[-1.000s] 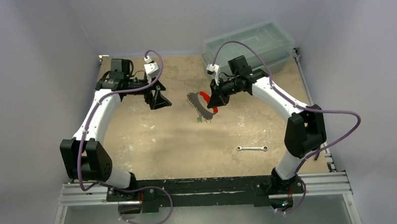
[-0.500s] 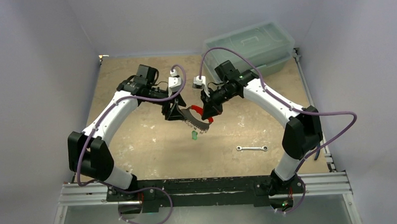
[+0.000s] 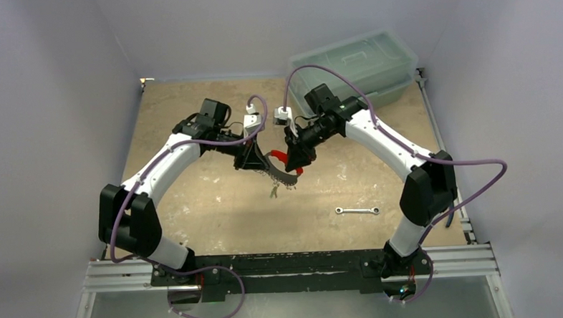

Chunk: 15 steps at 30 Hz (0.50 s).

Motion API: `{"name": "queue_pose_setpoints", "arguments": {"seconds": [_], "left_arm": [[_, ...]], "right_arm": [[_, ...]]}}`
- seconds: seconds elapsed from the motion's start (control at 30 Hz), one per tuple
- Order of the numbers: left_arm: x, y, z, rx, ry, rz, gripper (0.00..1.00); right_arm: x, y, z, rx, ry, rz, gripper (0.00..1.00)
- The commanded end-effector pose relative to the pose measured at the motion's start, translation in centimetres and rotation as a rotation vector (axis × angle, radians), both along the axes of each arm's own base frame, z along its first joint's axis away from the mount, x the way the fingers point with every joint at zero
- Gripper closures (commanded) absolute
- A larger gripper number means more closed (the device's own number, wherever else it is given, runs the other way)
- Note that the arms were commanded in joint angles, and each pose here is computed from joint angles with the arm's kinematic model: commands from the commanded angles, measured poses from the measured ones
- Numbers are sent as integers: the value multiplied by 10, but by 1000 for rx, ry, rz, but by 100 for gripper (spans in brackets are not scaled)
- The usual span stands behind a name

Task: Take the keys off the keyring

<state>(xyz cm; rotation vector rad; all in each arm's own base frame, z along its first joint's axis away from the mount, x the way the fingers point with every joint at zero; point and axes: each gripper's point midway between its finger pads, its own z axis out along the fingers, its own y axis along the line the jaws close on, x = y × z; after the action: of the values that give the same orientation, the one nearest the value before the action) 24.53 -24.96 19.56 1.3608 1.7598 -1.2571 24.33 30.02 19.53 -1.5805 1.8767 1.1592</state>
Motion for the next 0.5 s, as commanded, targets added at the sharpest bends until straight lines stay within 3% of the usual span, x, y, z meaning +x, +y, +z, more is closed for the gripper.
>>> {"name": "queue_pose_setpoints", "arguments": {"seconds": [0.0, 0.07, 0.13, 0.47], "left_arm": [[7, 0, 21, -103, 34, 27, 100], [16, 8, 30, -155, 73, 62, 100], [24, 15, 40, -193, 98, 90, 100], [41, 18, 66, -225, 113, 156, 100]], "right_arm": [[8, 8, 36, 136, -24, -2, 55], [18, 2, 45, 183, -11, -48, 37], [29, -7, 56, 245, 12, -91, 29], [57, -10, 76, 467, 80, -290, 24]]}}
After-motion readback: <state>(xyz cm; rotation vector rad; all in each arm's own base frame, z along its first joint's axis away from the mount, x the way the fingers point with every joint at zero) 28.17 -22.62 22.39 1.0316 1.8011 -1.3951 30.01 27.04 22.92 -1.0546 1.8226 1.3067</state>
